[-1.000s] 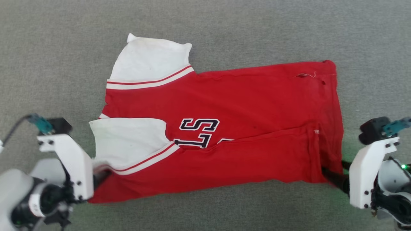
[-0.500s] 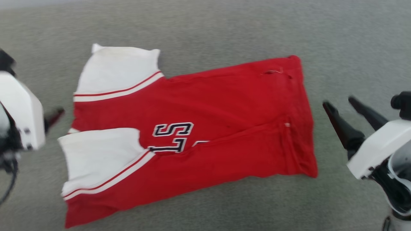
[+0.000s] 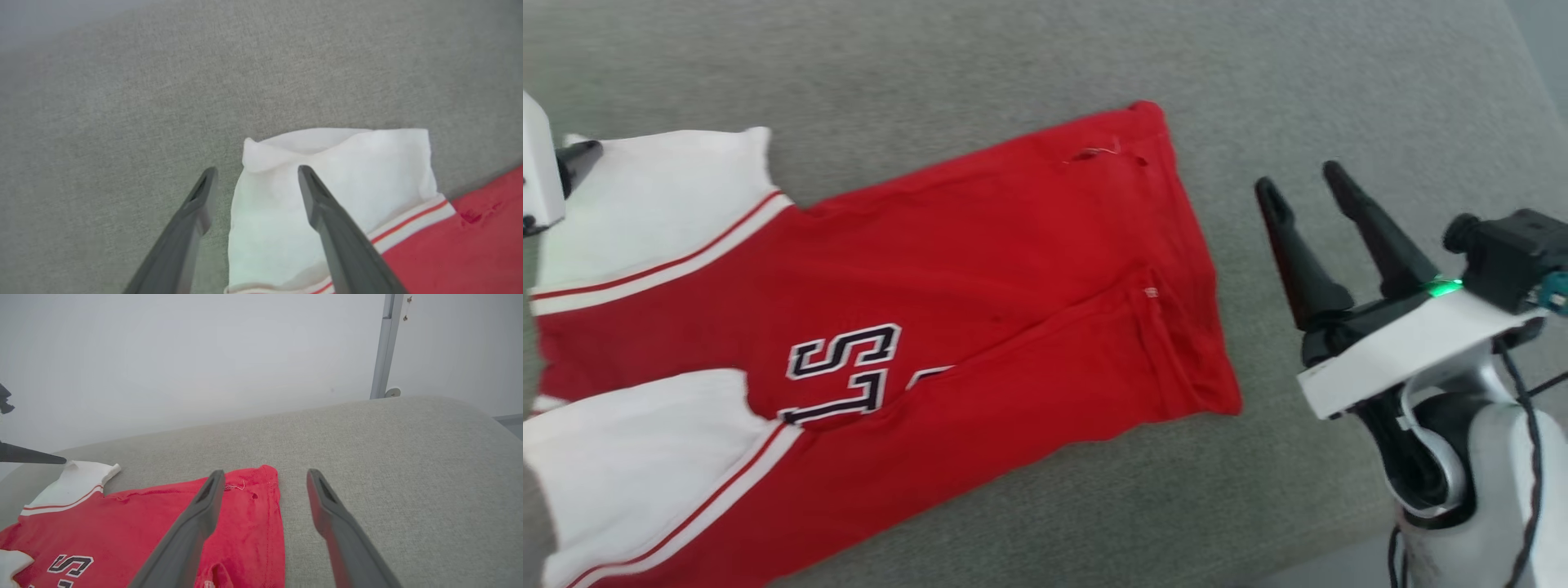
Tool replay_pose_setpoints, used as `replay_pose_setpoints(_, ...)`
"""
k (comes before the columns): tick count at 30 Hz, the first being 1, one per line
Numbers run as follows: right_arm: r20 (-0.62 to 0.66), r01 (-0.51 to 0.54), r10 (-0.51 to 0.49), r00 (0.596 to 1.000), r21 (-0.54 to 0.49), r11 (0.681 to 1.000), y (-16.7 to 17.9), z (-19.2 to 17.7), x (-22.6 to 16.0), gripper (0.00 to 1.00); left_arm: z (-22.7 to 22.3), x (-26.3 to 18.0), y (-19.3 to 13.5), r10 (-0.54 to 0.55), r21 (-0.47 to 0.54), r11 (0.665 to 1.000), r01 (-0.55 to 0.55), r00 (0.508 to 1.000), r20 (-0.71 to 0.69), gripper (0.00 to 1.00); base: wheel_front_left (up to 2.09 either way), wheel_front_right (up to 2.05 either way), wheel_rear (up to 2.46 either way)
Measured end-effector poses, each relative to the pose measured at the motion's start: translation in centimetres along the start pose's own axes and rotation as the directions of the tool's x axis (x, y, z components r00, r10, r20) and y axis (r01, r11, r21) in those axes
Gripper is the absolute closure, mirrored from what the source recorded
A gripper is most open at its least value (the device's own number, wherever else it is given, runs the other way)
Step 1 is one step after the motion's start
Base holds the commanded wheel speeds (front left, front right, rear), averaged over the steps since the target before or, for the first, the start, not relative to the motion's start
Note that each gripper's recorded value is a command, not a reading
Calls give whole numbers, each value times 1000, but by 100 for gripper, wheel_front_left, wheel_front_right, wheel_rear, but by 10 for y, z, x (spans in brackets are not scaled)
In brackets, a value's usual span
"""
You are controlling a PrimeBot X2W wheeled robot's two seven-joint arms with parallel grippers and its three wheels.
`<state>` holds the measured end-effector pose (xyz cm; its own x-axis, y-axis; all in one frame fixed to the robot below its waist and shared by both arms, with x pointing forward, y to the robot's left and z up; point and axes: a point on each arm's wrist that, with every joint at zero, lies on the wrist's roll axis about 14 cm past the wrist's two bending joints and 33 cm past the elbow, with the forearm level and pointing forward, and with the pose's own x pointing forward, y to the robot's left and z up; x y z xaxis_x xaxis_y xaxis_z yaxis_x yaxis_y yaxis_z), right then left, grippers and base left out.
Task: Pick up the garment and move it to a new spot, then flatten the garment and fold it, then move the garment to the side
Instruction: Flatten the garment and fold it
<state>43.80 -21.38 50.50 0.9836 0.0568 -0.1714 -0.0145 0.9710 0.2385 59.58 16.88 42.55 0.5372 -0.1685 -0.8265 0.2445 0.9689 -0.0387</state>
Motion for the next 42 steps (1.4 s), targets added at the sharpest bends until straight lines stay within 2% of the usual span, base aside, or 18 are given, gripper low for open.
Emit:
replay_pose_setpoints(6, -86, 0, 0, 996, 7, 1000, -4, -22, 4, 0, -24, 42, 11, 70, 2, 998, -70, 987, -142, 0, 0, 0, 0)
replay_pose_setpoints(9, -119, -9, 8, 993, -8, 1000, -5, -27, 7, 0, -25, 50, 14, 82, -33, 996, -88, 983, -167, 0, 0, 0, 0)
replay_pose_setpoints(10, -131, -10, 9, 991, -8, 1000, -7, -28, 10, 0, -26, 53, 14, 78, -47, 995, -87, 981, -180, 19, 0, 0, 0)
replay_pose_setpoints(11, -151, -12, 10, 989, -14, 1000, -8, -31, 12, 0, -30, 56, 9, 53, -80, 994, -71, 976, -211, 100, 0, 0, 0)
replay_pose_setpoints(14, -214, -38, 28, 977, -43, 998, -7, -39, 22, 0, -34, 57, 8, 33, -121, 990, -67, 965, -262, 100, 0, 0, 0)
replay_pose_setpoints(19, -316, -87, 59, 947, -76, 993, -7, -44, 52, 0, -33, 59, 0, -2, -113, 993, -28, 966, -260, 100, 0, 0, 0)
replay_pose_setpoints(21, -374, -119, 60, 925, -136, 984, -7, -48, 64, 0, -32, 58, -1, -8, -106, 994, -20, 967, -253, 100, 0, 0, 0)
replay_pose_setpoints(23, -404, -134, 76, 911, -117, 984, -3, -49, 79, 0, -31, 58, -1, -10, -106, 994, -17, 969, -245, 100, 0, 0, 0)
replay_pose_setpoints(27, -532, -167, 65, 844, -146, 975, -2, -68, 98, 0, -30, 56, -1, -14, -102, 995, -10, 973, -231, 100, 0, 0, 0)
replay_pose_setpoints(32, -689, -202, 31, 724, -169, 965, -1, -99, 108, 0, -29, 55, 0, -18, -98, 995, -4, 976, -217, 100, 0, 0, 0)
replay_pose_setpoints(36, -771, -216, 28, 636, -143, 966, 3, -113, 111, 0, -30, 56, 1, -19, -101, 995, -3, 977, -211, 100, 0, 0, 0)
replay_pose_setpoints(37, -785, -221, 25, 619, -144, 965, 3, -115, 111, 41, -30, 56, 2, -20, -101, 995, -1, 978, -209, 100, 0, 0, 0)
replay_pose_setpoints(38, -796, -227, 21, 605, -147, 963, 4, -117, 111, 100, -30, 55, 2, -21, -100, 995, 0, 979, -205, 100, 0, 0, 0)
replay_pose_setpoints(42, -801, -242, 35, 597, -138, 960, 7, -115, 114, 100, -28, 51, 6, -21, -108, 994, 1, 983, -183, 100, 0, 0, 0)
